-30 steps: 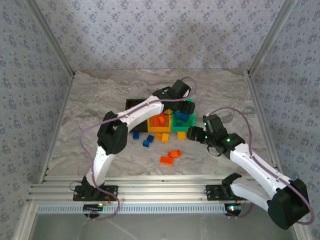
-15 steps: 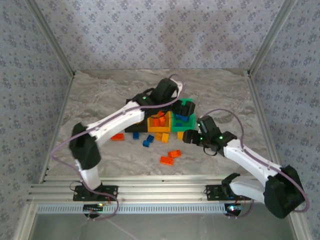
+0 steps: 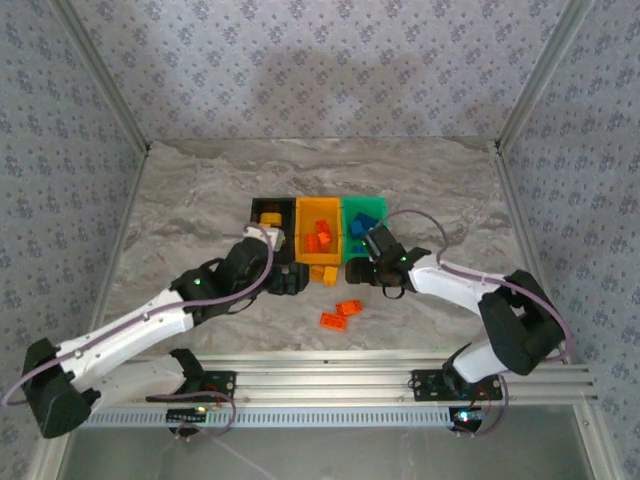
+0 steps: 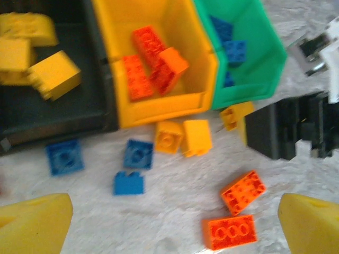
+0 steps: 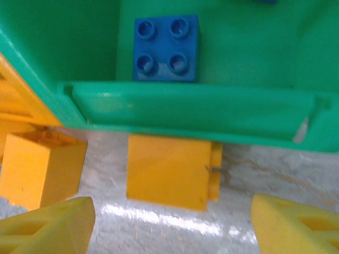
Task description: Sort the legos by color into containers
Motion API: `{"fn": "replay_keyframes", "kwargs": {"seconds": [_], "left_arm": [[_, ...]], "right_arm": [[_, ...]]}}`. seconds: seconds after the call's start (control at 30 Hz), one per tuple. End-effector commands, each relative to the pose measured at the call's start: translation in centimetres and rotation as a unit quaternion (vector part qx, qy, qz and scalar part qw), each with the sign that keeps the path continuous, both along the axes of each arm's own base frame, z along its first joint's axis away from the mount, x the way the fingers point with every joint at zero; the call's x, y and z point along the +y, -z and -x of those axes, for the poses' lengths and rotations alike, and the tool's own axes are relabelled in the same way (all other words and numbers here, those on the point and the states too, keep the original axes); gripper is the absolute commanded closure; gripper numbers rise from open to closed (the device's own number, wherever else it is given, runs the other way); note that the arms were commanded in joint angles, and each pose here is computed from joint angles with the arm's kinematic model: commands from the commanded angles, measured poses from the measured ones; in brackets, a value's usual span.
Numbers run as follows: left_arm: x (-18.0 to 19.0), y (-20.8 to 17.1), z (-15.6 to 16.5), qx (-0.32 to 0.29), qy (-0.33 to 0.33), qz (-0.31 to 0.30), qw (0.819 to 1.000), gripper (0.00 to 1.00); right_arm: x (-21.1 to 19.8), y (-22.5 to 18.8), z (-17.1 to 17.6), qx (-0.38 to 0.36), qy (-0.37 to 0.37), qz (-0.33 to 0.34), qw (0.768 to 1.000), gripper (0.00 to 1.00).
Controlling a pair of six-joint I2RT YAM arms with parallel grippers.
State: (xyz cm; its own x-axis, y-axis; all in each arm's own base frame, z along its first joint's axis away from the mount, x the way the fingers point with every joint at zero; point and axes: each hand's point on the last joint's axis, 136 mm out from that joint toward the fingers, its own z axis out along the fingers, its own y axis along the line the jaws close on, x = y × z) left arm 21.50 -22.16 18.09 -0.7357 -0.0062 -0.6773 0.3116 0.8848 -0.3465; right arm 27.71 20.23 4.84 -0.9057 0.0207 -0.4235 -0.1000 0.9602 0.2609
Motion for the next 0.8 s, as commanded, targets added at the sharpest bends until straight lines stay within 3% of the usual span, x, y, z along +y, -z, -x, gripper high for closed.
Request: {"fn": "replay_keyframes", "kwargs": {"seconds": [0.0,0.2,0.4,0.53,0.77], "left_arm": [[3.0,1.0,0.2,0.009,-0.066,-0.008,0.998,0.01],[4.5,1.0,0.5,-0.001,-0.088,-0.007,0.996,0.01],[4.8,1.2,0.3,-0.003,-0.096,-0.015,0.995,0.01],[5.2,1.3,0.2,-0.007,-0.103,-0.020,0.994,0.01],[6.7,1.5,0.2,-0.013,-0.124,-0.038,0.991,0.01]], "right_arm": [[0.7,-0.2,-1.7,-0.018,-0.002,0.017,1.000,0.23],[0.0,1.7,-2.3,0.001,0.016,0.059,0.998,0.30],[-0.5,2.2,-1.6,0.008,0.023,0.069,0.997,0.51],[-1.1,0.5,-0.4,-0.004,0.026,0.059,0.998,0.60],[1.1,-7.0,1.5,-0.058,-0.038,0.004,0.998,0.62]]}}
